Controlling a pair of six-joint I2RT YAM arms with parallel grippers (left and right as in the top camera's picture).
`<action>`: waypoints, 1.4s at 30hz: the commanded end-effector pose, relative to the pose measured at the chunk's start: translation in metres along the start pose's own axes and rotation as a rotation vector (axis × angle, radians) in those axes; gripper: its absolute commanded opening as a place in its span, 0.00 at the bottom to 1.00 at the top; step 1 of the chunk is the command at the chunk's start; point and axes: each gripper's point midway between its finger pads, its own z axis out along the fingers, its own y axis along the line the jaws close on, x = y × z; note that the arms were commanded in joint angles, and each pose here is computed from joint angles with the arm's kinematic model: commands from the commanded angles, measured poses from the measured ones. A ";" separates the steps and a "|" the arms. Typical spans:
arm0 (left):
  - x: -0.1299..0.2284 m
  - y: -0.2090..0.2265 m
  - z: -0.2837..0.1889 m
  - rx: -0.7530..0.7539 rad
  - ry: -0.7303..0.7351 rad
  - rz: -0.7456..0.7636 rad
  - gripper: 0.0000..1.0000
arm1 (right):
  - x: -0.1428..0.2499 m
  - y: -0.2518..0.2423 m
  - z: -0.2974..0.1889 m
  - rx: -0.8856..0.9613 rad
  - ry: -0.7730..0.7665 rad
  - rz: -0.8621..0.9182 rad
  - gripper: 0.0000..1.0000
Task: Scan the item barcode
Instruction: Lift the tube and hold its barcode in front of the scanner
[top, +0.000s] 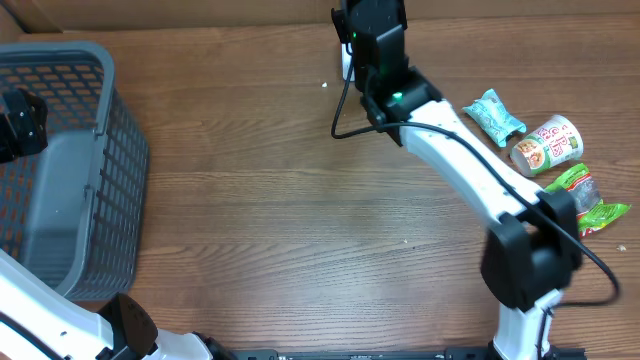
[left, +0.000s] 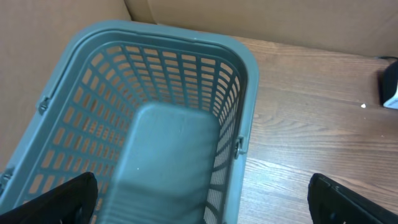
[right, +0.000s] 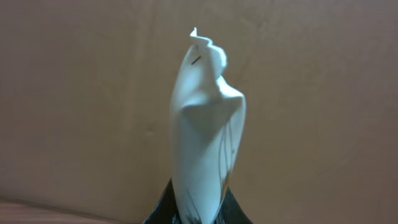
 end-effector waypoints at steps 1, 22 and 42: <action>-0.002 -0.004 0.001 0.017 -0.007 0.024 1.00 | 0.017 -0.004 0.021 0.120 -0.024 -0.275 0.04; -0.002 -0.004 0.001 0.017 -0.007 0.024 1.00 | 0.050 0.056 0.056 -0.044 -0.359 -0.539 0.04; -0.002 -0.004 0.001 0.017 -0.007 0.024 1.00 | 0.051 0.048 0.063 -0.117 -0.404 -0.481 0.04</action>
